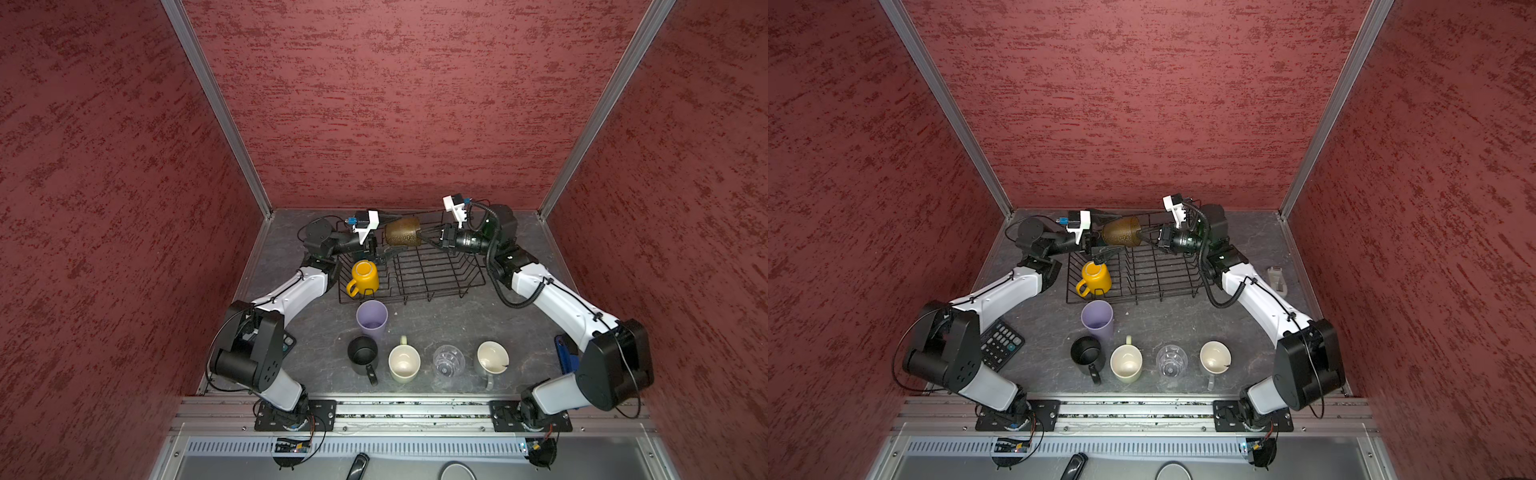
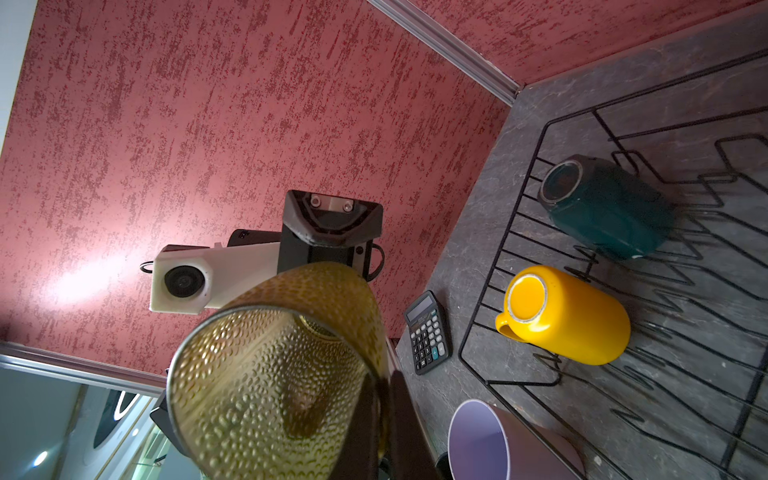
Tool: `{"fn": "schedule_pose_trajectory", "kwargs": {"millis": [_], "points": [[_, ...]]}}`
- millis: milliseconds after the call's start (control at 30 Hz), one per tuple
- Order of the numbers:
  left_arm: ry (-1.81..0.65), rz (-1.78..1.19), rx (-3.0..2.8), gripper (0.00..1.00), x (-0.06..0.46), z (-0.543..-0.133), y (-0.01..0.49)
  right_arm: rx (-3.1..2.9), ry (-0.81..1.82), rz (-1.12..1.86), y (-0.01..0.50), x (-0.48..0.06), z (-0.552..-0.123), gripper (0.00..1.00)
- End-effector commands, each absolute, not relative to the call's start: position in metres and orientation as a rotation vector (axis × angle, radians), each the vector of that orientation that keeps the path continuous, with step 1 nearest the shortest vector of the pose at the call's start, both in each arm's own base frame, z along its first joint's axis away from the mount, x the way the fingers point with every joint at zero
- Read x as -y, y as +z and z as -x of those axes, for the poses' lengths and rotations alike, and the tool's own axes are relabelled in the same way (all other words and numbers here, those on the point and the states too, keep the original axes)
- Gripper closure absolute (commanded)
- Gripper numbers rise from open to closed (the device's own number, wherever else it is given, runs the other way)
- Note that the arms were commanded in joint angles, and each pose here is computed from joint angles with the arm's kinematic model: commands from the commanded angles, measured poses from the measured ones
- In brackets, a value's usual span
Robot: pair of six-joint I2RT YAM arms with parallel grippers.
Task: Load cups into a dish rack
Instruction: Place the cup upside down at the dish rack.
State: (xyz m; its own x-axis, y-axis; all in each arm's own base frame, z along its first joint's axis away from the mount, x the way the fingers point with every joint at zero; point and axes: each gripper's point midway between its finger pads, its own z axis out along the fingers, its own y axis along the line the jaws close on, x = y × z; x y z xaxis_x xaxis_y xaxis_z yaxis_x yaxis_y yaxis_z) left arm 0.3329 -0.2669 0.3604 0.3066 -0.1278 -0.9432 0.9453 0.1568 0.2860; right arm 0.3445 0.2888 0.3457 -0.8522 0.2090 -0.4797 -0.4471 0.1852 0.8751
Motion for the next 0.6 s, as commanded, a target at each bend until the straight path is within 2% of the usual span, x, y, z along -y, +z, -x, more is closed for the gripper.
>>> {"fn": "schedule_pose_trajectory", "kwargs": {"millis": [0, 100, 433, 567], "points": [[-0.964, -1.147, -0.903, 0.14, 0.2707, -0.3302, 0.3681, -1.919, 1.742, 0.265, 0.357, -0.2914, -0.3384, 1.0], [-0.966, -1.149, -0.898, 0.17, 0.271, -0.3297, 0.3692, -1.923, 1.746, 0.261, 0.3557, -0.2918, -0.3384, 1.0], [-0.958, -1.142, -0.929, 0.34, 0.2706, -0.3317, 0.3709, -1.935, 1.752, 0.245, 0.3515, -0.2921, -0.3389, 1.0], [-0.946, -1.137, -0.937, 0.35, 0.27, -0.3324, 0.3698, -1.941, 1.749, 0.236, 0.3497, -0.2919, -0.3398, 1.0]]}}
